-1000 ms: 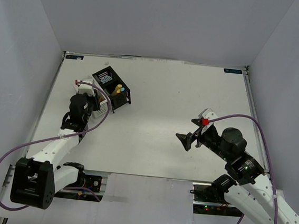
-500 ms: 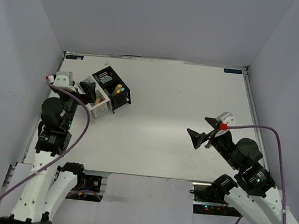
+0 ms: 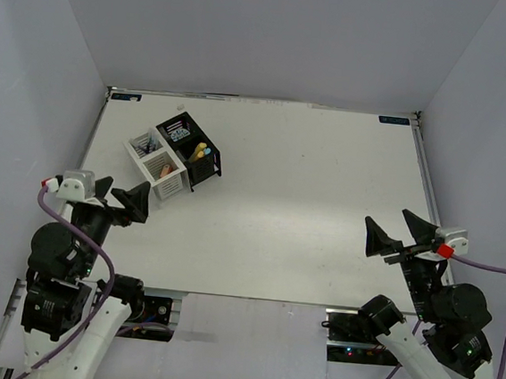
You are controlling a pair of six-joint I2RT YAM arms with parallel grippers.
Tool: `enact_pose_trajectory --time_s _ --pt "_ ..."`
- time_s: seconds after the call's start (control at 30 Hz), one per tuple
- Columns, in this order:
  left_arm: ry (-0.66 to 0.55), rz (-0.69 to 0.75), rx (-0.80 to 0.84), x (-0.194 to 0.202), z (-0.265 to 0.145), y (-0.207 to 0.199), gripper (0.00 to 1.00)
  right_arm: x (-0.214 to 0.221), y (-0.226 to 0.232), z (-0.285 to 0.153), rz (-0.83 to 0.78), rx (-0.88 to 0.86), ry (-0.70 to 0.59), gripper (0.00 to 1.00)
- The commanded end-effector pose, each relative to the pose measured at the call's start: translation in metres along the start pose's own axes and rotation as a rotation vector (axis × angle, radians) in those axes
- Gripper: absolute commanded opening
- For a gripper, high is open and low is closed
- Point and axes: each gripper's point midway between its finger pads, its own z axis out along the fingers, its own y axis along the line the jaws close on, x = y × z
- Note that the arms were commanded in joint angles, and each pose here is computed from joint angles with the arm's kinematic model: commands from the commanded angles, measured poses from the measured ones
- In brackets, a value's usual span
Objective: Sort the stationery into containers
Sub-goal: Reset both arms
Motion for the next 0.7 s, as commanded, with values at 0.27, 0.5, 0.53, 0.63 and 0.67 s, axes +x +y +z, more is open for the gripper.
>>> enact_pose_trajectory --time_s 0.27,0.5,0.53,0.63,0.67 --pt "0.039 -0.084 -0.113 0.035 -0.014 0.021 0.98 0.011 0.0 -0.002 0.006 0.0 -0.014 0.9" --pt "0.013 -0.098 -0.113 0.036 -0.017 0.022 0.98 0.006 -0.011 -0.008 0.028 0.052 -0.058 0.9" --pt "0.01 -0.1 -0.114 0.036 -0.017 0.022 0.98 0.005 -0.011 -0.008 0.029 0.054 -0.056 0.9" --pt "0.004 -0.103 -0.112 0.036 -0.018 0.023 0.98 0.006 -0.01 -0.007 0.027 0.051 -0.051 0.9" --pt "0.001 -0.103 -0.112 0.036 -0.018 0.023 0.98 0.007 -0.009 -0.006 0.027 0.046 -0.047 0.9"
